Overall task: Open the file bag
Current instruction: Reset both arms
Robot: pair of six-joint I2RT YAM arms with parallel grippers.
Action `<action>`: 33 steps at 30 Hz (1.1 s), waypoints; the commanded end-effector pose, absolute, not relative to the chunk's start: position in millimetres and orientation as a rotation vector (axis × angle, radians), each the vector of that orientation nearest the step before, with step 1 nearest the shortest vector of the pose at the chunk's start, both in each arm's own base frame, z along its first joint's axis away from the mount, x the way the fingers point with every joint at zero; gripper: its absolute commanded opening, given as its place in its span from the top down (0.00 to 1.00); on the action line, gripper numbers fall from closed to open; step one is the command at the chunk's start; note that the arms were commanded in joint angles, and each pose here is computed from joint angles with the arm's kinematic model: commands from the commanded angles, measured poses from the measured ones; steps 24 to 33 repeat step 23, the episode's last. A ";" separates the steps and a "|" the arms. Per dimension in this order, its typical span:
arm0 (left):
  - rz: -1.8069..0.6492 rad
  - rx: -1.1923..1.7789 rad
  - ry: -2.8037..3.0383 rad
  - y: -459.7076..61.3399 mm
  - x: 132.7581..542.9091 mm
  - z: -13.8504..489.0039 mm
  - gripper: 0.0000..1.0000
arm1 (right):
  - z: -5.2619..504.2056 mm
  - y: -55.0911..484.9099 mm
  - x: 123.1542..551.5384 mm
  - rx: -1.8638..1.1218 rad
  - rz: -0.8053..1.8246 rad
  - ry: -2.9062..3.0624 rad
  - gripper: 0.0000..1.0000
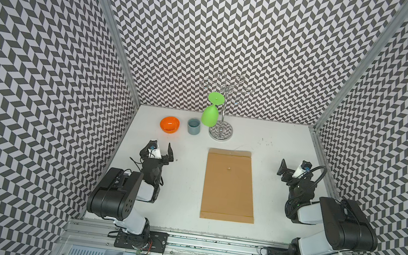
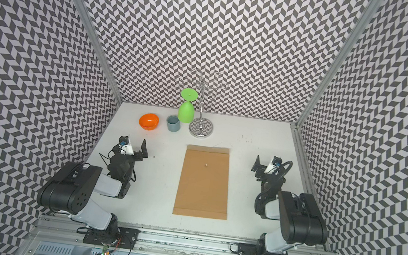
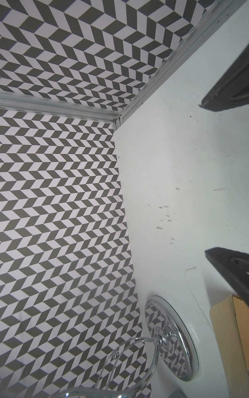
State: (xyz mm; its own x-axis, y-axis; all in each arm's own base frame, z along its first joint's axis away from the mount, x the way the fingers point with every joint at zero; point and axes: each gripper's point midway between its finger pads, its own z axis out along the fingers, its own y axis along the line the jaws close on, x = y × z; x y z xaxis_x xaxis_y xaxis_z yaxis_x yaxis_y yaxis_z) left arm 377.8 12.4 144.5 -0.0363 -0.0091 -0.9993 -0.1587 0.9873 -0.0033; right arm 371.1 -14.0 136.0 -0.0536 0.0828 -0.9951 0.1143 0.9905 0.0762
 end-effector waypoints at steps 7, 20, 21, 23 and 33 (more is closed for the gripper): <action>0.120 -0.117 1.594 12.7 379.7 148.5 0.00 | 153.5 -12.9 371.3 0.142 -0.032 1.551 0.01; 0.119 -0.116 1.594 12.3 379.8 148.7 0.00 | 146.2 -10.2 375.5 0.124 -0.039 1.585 0.01; 0.119 -0.116 1.595 12.3 379.8 148.2 0.00 | 154.5 -8.4 383.2 0.125 -0.046 1.567 0.01; 0.119 -0.116 1.593 12.5 379.8 148.8 0.00 | 155.8 -8.4 381.1 0.124 -0.047 1.560 0.01; 0.119 -0.116 1.593 12.5 379.8 148.8 0.00 | 155.8 -8.4 381.1 0.124 -0.047 1.560 0.01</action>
